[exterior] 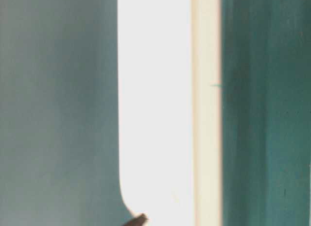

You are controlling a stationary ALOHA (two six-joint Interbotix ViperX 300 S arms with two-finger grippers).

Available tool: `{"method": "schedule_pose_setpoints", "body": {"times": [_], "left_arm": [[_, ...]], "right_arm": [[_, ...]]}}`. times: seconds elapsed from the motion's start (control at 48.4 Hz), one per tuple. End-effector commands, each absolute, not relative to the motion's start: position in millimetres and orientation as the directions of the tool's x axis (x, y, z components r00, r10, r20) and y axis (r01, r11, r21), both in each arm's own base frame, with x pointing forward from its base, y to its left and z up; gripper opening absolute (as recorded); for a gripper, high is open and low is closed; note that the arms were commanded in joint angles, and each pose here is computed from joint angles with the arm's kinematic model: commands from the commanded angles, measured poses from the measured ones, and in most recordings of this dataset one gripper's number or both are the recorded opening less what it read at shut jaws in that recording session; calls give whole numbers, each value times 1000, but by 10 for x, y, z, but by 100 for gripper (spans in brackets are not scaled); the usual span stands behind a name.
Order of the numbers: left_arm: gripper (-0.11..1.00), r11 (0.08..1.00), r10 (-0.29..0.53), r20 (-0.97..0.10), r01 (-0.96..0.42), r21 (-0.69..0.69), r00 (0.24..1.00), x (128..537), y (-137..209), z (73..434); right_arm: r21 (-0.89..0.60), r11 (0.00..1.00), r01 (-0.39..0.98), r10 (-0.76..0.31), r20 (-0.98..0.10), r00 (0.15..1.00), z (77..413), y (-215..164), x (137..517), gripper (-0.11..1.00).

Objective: Lift the white case with both hands.
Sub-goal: 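Lower the tray back onto the table with both grippers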

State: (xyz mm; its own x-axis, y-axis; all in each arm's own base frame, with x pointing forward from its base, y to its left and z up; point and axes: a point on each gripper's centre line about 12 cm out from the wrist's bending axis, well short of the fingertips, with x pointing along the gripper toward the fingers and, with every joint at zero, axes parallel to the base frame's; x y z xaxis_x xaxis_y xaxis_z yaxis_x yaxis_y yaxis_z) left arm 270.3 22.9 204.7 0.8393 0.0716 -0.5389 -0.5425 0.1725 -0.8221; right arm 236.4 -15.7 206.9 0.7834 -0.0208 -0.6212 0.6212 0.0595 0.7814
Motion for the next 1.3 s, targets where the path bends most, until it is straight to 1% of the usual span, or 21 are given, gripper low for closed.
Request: {"method": "schedule_pose_setpoints", "body": {"times": [0.0, 0.413, 0.681, 0.805, 0.888, 1.074, 1.28], "left_arm": [[5, 173, 73, -576, -579, -797, 814, 2710, 243, 1913], [5, 165, 64, -670, -670, -723, 739, 2635, 227, 1541], [5, 131, 29, -758, -754, -643, 651, 2534, 113, 1199], [5, 124, 19, -789, -785, -607, 614, 2500, 77, 1074], [5, 119, 21, -794, -790, -601, 608, 2510, 85, 1039], [5, 114, 28, -779, -776, -620, 627, 2549, 117, 1010], [5, 111, 29, -799, -796, -595, 601, 2536, 124, 922]], "right_arm": [[756, 64, 651, -24, -651, 758, 1917, -167, 2419, 10], [702, 81, 707, -20, -708, 706, 1559, -131, 2538, 10], [658, 81, 749, -21, -750, 661, 1350, -131, 2506, 10], [650, 80, 755, -27, -756, 654, 1276, -140, 2538, 10], [640, 81, 764, -26, -765, 643, 1227, -135, 2549, 10], [611, 91, 786, -16, -788, 615, 1133, -99, 2547, 10], [592, 90, 801, -21, -803, 596, 1020, -107, 2554, 10]]}}
